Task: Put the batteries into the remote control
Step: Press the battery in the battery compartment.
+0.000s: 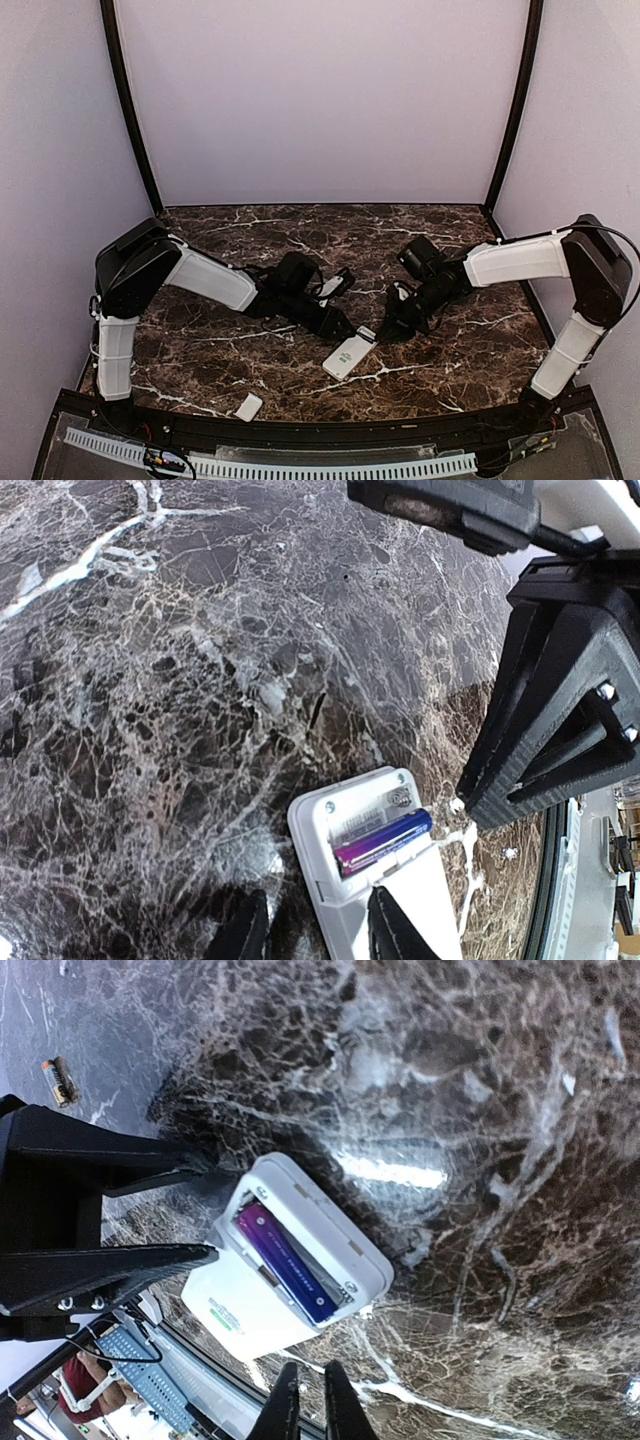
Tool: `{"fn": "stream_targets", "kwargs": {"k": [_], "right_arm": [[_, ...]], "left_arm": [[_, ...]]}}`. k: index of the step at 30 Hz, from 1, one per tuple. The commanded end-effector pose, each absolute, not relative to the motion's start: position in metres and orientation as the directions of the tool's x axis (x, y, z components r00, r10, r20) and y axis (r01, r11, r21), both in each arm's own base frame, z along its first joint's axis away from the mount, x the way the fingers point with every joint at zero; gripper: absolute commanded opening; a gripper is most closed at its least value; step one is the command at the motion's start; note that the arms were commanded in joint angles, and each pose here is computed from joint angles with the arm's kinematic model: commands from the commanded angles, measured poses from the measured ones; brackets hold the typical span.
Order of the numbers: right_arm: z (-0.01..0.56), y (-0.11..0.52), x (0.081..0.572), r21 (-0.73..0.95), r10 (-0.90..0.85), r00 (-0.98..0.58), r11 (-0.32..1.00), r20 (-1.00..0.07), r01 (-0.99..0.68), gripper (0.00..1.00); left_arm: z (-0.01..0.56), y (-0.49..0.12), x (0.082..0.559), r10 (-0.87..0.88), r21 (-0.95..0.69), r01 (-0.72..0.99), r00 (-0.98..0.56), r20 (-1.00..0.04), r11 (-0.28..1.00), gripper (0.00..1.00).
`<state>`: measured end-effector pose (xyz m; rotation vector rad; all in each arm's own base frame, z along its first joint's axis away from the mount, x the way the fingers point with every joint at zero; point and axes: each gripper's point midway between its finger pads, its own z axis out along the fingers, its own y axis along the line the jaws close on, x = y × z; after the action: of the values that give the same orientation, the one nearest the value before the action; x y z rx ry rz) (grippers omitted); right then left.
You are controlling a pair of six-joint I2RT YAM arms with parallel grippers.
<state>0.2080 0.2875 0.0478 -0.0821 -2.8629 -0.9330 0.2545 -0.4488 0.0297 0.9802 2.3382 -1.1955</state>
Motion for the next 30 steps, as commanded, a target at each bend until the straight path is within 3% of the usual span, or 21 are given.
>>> {"fn": "stream_targets", "kwargs": {"k": [1,18,30], "right_arm": [[0.055,0.294,0.23,0.599,0.052,-0.996,0.796,0.074,0.086,0.08],[0.029,0.302,0.223,0.568,0.013,-0.995,0.821,0.095,0.065,0.0],[0.021,0.295,0.217,0.49,-0.036,-0.997,0.872,0.07,0.004,0.0]], "left_arm": [[-0.002,-0.433,0.244,0.472,-0.57,0.669,-0.742,-0.477,0.477,0.33],[-0.002,-0.434,0.244,0.472,-0.571,0.67,-0.741,-0.478,0.474,0.33],[-0.002,-0.433,0.244,0.476,-0.568,0.672,-0.739,-0.477,0.475,0.33]]}}
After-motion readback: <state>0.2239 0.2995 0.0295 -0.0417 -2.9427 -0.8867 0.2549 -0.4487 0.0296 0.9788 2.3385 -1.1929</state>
